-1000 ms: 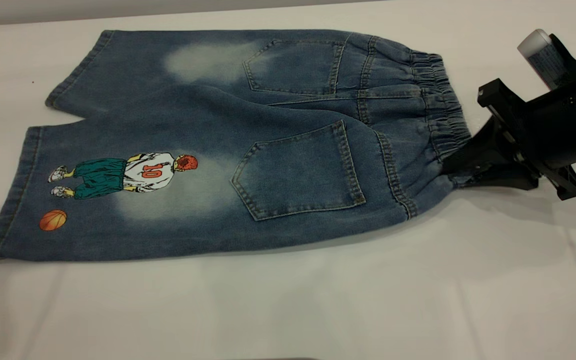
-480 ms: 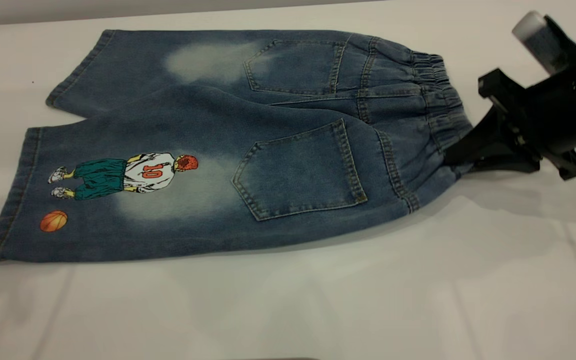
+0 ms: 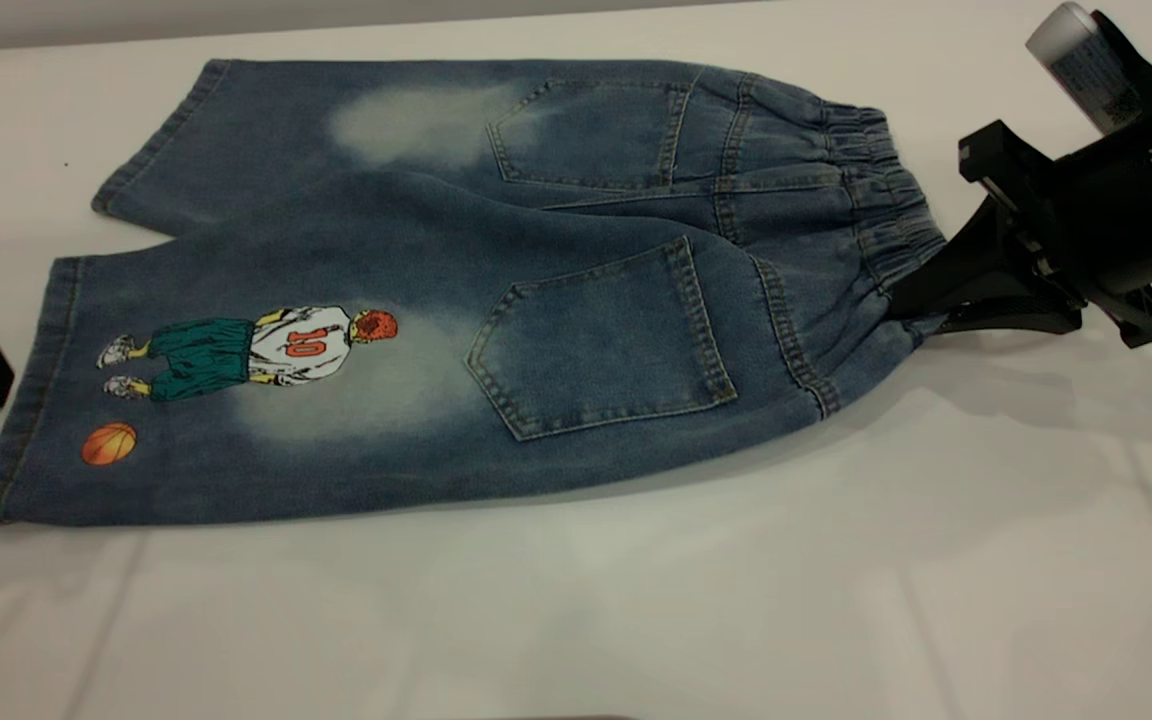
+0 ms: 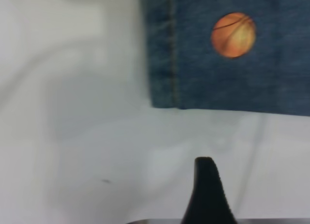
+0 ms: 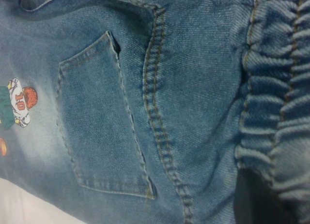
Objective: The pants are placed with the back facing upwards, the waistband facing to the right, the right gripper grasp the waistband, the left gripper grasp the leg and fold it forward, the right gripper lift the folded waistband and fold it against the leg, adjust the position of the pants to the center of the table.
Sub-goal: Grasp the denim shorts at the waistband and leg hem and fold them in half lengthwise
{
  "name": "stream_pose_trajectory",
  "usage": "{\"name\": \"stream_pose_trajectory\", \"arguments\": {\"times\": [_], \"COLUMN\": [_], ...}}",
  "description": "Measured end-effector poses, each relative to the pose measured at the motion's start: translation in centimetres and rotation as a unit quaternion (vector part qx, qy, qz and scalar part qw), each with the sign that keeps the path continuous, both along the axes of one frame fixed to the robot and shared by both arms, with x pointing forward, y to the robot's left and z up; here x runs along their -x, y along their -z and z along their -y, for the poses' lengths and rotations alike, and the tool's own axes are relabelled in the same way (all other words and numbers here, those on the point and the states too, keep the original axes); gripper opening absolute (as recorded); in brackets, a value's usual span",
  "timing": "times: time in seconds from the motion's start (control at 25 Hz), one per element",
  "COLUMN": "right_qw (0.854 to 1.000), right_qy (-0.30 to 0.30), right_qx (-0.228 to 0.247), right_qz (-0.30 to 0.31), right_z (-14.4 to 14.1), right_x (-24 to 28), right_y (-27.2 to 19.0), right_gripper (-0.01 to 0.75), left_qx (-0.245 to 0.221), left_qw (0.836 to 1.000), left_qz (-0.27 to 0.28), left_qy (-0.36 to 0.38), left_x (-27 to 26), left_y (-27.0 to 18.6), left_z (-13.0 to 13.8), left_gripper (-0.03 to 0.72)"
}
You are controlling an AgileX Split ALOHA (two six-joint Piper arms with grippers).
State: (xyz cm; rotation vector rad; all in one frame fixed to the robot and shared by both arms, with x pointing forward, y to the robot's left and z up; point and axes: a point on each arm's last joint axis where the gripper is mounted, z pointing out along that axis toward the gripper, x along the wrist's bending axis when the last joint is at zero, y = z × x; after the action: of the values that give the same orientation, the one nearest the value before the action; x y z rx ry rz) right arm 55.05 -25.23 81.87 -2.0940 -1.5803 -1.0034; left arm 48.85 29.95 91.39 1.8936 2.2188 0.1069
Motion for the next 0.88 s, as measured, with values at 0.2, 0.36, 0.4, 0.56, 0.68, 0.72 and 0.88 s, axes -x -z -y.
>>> {"name": "stream_pose_trajectory", "arguments": {"times": [0.2, 0.36, 0.4, 0.56, 0.68, 0.72, 0.88], "right_qw": [1.0, 1.0, 1.0, 1.0, 1.0, 1.0, 1.0], "right_qy": [0.0, 0.0, 0.0, 0.0, 0.0, 0.0, 0.0], "right_qx": [0.0, 0.0, 0.0, 0.0, 0.0, 0.0, 0.0], "right_qz": [0.0, 0.0, 0.0, 0.0, 0.0, 0.0, 0.0], "right_z": [0.0, 0.0, 0.0, 0.0, 0.0, 0.0, 0.0], "right_x": [0.0, 0.0, 0.0, 0.0, 0.0, 0.0, 0.0], "right_y": [0.0, 0.0, 0.0, 0.0, 0.0, 0.0, 0.0], "right_gripper": [0.044, 0.044, 0.044, 0.044, 0.044, 0.044, 0.044], "left_qx": [-0.032, -0.055, -0.058, -0.062, -0.06, -0.059, -0.054], "left_qw": [0.999, 0.998, 0.998, 0.997, 0.997, 0.997, 0.998], "left_qz": [-0.002, -0.021, -0.023, -0.036, -0.039, -0.039, -0.031], "left_qy": [0.004, 0.002, -0.003, -0.009, -0.012, -0.013, -0.017], "left_x": [-0.4, -0.5, -0.5, -0.7, -1.0, -1.1, -1.5], "left_y": [1.0, 2.0, 2.3, 3.6, 4.8, 5.2, 6.4], "left_z": [-0.6, -1.0, -1.1, -1.2, -1.2, -1.1, -1.1], "left_gripper": [0.456, 0.456, 0.456, 0.456, 0.456, 0.456, 0.456]}}
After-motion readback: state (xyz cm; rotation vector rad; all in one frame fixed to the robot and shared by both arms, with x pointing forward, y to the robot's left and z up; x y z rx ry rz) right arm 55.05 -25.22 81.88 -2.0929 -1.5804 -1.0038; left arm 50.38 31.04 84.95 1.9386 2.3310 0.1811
